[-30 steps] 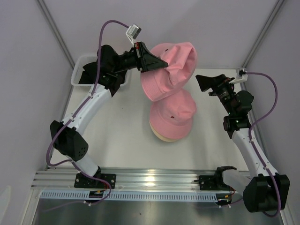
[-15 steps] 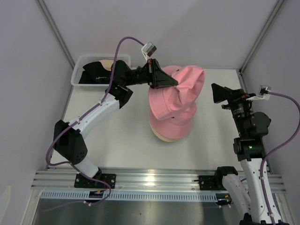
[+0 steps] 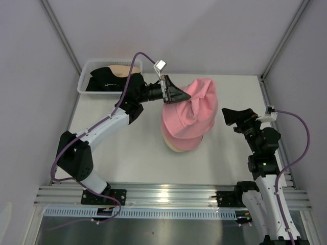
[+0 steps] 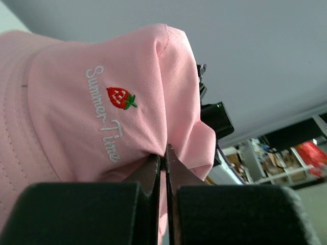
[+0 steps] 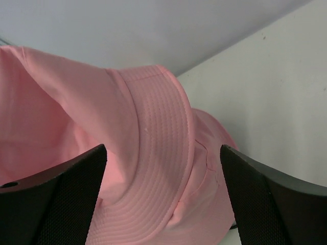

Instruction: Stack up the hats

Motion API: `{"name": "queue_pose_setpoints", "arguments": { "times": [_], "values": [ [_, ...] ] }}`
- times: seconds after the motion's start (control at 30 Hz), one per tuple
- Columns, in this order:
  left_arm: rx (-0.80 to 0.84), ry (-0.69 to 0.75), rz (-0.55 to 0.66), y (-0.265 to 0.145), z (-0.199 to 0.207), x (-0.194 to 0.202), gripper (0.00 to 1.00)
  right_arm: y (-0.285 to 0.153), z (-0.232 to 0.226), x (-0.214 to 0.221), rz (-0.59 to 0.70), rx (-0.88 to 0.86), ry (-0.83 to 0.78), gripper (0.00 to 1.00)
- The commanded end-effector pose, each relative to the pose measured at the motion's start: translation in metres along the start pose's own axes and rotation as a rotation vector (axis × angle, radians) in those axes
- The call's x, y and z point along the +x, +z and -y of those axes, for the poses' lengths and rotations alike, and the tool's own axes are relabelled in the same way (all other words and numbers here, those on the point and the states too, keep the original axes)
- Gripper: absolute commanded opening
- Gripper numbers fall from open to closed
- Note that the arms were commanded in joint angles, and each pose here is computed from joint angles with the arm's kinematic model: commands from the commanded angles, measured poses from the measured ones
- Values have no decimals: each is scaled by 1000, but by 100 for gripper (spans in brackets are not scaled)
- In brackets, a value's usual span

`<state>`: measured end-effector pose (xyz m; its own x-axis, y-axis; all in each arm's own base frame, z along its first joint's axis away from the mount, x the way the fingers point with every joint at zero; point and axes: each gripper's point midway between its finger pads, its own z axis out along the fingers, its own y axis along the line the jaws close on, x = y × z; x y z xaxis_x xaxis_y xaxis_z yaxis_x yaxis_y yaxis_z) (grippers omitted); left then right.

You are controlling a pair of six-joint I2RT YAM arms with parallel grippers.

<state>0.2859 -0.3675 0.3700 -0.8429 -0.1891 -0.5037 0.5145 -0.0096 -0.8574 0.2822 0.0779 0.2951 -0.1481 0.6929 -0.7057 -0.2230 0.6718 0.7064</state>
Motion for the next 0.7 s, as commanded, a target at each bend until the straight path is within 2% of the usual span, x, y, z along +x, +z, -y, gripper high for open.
{"name": "queue_pose_setpoints", "arguments": {
  "times": [0.0, 0.27, 0.53, 0.67],
  "values": [
    [-83, 156, 79, -11, -5, -16, 1, 7, -11, 6, -9, -96, 51, 93],
    [-292, 327, 177, -35, -18, -30, 1, 28, -11, 24, -34, -159, 60, 92],
    [-402, 330, 186, -45, -55, -25, 1, 47, -23, 49, -121, -202, 115, 88],
    [-433, 321, 185, -47, -69, -23, 1, 45, -20, 62, -180, -152, 162, 84]
  ]
}}
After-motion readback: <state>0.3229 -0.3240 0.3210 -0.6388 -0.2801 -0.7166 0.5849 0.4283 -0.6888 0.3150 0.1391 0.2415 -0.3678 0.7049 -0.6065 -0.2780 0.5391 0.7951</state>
